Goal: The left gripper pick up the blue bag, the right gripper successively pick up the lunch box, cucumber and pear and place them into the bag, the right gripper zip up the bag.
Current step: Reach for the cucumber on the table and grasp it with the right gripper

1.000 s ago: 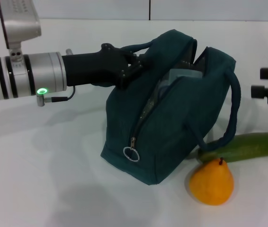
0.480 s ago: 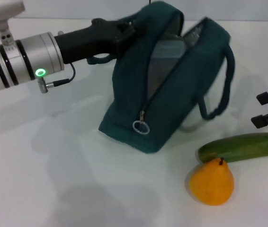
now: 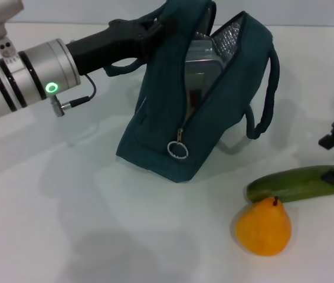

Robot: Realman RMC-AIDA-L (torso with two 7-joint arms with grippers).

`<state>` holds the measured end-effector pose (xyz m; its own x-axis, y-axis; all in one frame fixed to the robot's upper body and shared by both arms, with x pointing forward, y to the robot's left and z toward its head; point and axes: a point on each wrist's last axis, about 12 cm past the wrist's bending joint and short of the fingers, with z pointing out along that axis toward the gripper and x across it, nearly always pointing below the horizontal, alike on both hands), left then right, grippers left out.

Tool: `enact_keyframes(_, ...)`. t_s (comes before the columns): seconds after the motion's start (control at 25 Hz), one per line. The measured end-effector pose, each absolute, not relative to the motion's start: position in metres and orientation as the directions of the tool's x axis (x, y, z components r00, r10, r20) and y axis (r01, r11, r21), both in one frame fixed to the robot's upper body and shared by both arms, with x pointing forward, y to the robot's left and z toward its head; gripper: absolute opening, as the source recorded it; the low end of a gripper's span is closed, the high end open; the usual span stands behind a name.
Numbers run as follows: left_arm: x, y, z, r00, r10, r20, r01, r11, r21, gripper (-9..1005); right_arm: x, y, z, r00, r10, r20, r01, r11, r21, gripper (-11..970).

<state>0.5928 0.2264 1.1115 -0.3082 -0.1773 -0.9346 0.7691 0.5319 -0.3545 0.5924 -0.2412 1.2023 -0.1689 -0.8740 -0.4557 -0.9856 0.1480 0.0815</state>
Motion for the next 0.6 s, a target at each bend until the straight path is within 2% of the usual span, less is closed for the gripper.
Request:
enact_keyframes(0.24,0.593,0.221,1.106,-0.34,-0.186,-0.922,0.759,0.524,-0.386,55,0.589,-0.226,1.183,-0.099,-0.926,-0.365,-0.994,0.078,0.071,727)
enact_keyframes(0.6,0.594,0.219,1.105,-0.352,-0.191,-0.916,0.753,0.523,-0.399,57,0.593,-0.213,1.171,-0.062,-0.95,-0.306,-0.998,0.065,0.002,732)
